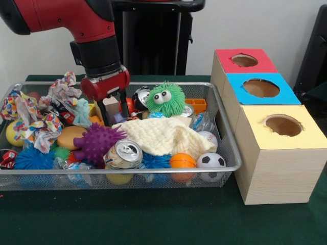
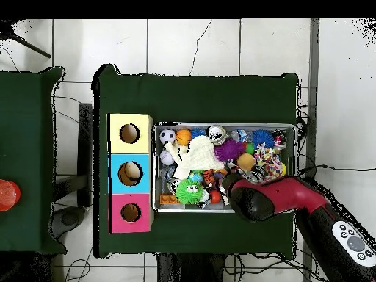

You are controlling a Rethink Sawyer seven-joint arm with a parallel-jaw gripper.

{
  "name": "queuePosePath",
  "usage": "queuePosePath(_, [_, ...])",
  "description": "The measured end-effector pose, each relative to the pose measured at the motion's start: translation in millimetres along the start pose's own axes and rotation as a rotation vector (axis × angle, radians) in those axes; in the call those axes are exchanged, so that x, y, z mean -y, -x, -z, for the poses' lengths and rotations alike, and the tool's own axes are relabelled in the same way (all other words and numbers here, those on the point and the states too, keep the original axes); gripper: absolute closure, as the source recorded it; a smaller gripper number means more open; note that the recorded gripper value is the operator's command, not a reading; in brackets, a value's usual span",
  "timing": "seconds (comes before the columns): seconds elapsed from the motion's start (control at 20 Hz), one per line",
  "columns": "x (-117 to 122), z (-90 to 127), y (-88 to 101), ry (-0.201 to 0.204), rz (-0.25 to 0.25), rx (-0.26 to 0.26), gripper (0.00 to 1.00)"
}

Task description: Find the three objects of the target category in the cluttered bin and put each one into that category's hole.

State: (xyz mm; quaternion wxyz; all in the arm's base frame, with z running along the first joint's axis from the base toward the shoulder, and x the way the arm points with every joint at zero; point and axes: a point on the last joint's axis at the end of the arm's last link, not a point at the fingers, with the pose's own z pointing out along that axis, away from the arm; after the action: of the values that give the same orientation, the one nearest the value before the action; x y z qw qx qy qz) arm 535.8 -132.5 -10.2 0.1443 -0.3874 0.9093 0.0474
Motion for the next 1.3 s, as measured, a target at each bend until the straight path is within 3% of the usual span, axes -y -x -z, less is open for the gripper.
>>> queuePosePath(0.35, [-19,-1,-3.8,0.013,0.005,-0.006,0.00])
queuePosePath(0.55, [-46,-5,-25.6,0.057,0.005,-0.058,0.00])
queuePosePath(1.3, [-53,-7,-31.3,-0.005,-0.032,-0.009,0.00])
